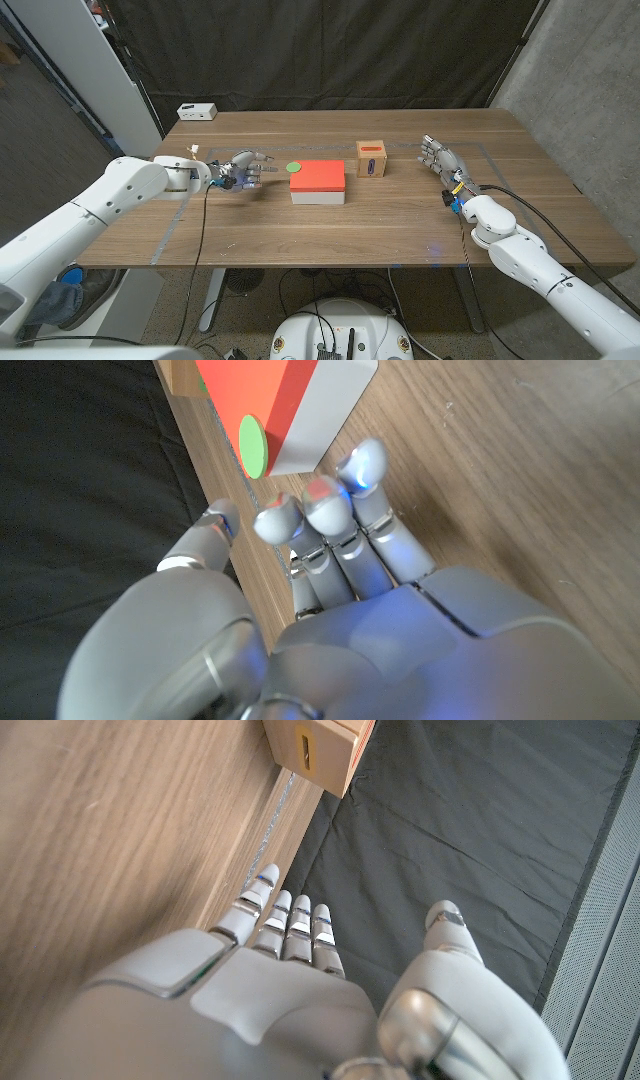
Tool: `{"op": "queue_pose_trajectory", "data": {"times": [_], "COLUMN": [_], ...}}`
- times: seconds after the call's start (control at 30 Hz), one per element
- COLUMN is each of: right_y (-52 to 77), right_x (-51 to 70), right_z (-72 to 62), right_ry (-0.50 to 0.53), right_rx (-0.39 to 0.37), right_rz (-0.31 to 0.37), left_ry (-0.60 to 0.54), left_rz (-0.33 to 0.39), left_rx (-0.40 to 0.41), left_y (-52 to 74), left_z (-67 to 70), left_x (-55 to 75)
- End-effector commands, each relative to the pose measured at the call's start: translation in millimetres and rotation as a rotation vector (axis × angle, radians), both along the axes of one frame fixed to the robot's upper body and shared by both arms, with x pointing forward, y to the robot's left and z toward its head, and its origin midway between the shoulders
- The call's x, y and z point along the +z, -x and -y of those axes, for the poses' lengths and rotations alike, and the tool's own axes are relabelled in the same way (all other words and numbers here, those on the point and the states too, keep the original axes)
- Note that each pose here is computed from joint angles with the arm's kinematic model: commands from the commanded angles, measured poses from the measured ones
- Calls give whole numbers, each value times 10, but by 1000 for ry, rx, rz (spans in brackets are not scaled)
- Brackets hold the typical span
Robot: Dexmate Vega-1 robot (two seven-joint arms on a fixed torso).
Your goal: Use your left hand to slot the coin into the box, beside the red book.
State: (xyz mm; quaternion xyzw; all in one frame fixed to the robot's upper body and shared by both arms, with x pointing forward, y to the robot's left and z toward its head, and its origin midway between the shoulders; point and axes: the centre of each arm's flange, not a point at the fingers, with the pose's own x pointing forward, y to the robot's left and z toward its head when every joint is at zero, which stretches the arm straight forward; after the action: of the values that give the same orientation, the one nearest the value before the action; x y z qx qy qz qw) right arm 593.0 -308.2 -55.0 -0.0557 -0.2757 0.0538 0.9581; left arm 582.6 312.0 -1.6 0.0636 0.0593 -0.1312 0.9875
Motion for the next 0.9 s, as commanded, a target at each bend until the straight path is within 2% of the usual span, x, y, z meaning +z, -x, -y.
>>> {"op": "queue_pose_trajectory", "data": {"times": [0.03, 0.47, 0.7, 0.9], "right_y": [-11, -43, -45, -44], "right_x": [-6, -33, -18, -16], "right_z": [13, -23, -34, -39], "right_ry": [3, 19, 16, 14], "right_rx": [-1, 2, 4, 5], "right_rz": [-3, -13, -9, -10], "left_ry": [-66, -143, -200, -218], "left_rz": [-38, -55, -50, -43], "left_rx": [6, -8, 48, 58], "left_y": [-77, -105, -73, -74], "left_z": [69, 137, 144, 191], "left_x": [59, 124, 179, 178]}}
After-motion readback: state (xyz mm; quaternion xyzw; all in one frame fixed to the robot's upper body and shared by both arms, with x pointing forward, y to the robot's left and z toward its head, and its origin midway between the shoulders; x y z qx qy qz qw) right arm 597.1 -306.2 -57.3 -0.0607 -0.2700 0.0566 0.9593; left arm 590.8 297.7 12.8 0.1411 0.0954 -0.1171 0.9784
